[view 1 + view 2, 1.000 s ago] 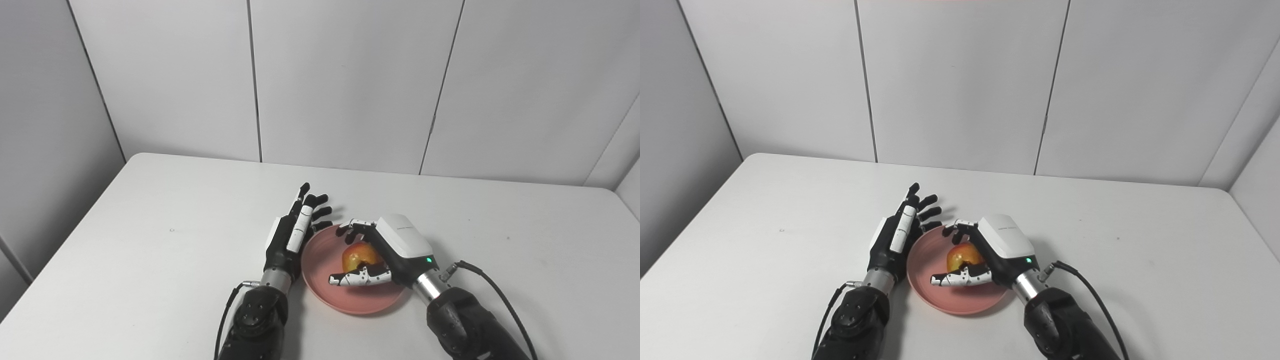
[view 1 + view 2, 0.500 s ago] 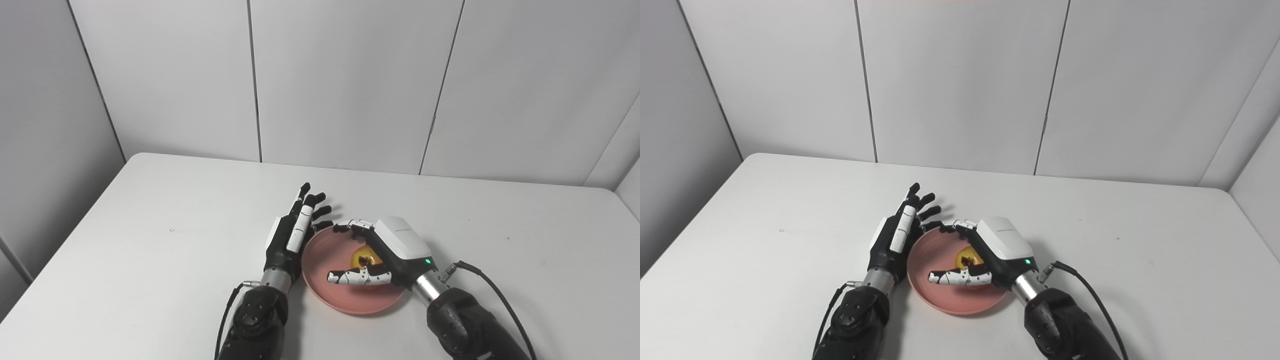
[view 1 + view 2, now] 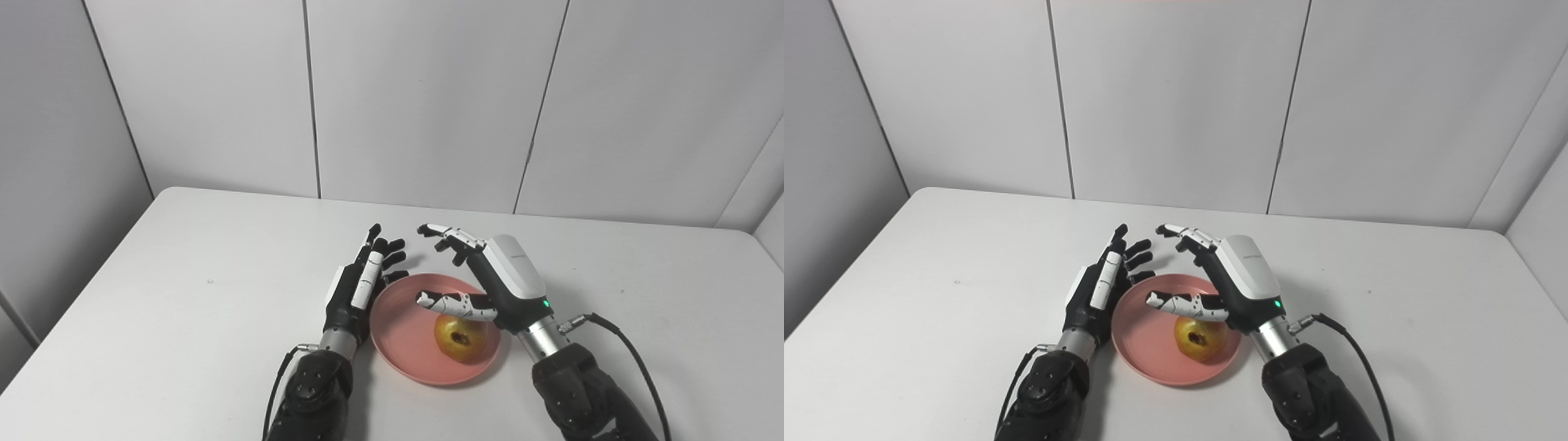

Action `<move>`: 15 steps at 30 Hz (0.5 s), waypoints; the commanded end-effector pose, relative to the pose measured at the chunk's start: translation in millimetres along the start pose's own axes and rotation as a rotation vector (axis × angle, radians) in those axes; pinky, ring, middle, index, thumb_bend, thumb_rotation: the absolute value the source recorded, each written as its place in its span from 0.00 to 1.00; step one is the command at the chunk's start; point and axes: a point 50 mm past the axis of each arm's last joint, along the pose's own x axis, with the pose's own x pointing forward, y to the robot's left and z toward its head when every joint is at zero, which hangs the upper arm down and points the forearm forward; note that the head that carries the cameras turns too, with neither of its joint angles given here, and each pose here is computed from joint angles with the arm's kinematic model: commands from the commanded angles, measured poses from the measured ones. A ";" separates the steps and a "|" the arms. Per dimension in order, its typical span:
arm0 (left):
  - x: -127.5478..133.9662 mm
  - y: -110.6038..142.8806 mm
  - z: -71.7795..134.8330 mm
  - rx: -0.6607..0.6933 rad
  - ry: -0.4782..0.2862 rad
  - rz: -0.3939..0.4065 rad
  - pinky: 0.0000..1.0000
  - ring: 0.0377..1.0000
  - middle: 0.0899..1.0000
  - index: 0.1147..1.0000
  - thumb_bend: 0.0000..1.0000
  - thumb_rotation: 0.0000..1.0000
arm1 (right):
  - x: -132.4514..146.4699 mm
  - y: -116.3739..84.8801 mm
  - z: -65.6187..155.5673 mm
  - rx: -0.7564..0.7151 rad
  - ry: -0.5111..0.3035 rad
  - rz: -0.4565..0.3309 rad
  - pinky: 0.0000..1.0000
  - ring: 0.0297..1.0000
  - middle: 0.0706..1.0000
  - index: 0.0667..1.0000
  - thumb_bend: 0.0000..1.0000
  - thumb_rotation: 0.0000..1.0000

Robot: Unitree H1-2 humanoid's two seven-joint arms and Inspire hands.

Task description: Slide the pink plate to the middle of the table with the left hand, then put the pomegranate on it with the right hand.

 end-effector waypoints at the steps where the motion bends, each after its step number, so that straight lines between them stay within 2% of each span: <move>1: -2.5 -1.3 -7.2 -0.012 0.038 0.011 0.70 0.83 0.84 1.00 0.80 0.87 | 23.6 -25.8 17.5 0.038 -0.106 -0.127 0.63 0.76 0.82 0.80 0.84 1.00; 3: -1.9 -0.9 -6.6 -0.018 0.034 0.015 0.68 0.83 0.84 1.00 0.81 0.86 | 26.0 -31.2 16.6 0.094 -0.093 -0.166 0.63 0.78 0.84 0.82 0.86 1.00; 6: -1.5 -0.1 -5.3 -0.036 0.028 0.026 0.69 0.84 0.85 1.00 0.83 0.85 | 25.9 -35.2 10.7 0.231 -0.068 -0.210 0.69 0.84 0.86 0.82 0.88 1.00; 8: -1.3 0.4 -4.4 -0.042 0.013 0.036 0.72 0.85 0.86 1.00 0.84 0.83 | 23.6 -35.4 4.5 0.333 -0.041 -0.243 0.73 0.85 0.87 0.83 0.85 1.00; 9: -1.3 0.8 -3.6 -0.035 -0.004 0.049 0.73 0.85 0.86 1.00 0.84 0.83 | 21.5 -34.0 0.1 0.399 0.000 -0.262 0.74 0.85 0.87 0.84 0.84 1.00; 11: -1.6 2.0 -1.7 -0.005 -0.042 0.078 0.75 0.85 0.87 0.98 0.88 0.82 | 18.5 -29.8 -8.0 0.515 0.070 -0.275 0.83 0.88 0.89 0.86 0.86 1.00; 12: -2.1 3.0 -0.7 0.018 -0.065 0.093 0.75 0.84 0.88 0.96 0.88 0.83 | 17.4 -26.8 -12.1 0.564 0.099 -0.274 0.90 0.92 0.92 0.89 0.87 1.00; 15: -5.5 5.7 4.0 0.102 -0.168 0.148 0.81 0.86 0.89 0.93 0.84 0.85 | 10.1 -16.3 -32.1 0.630 0.192 -0.271 0.98 0.99 0.98 0.95 0.91 1.00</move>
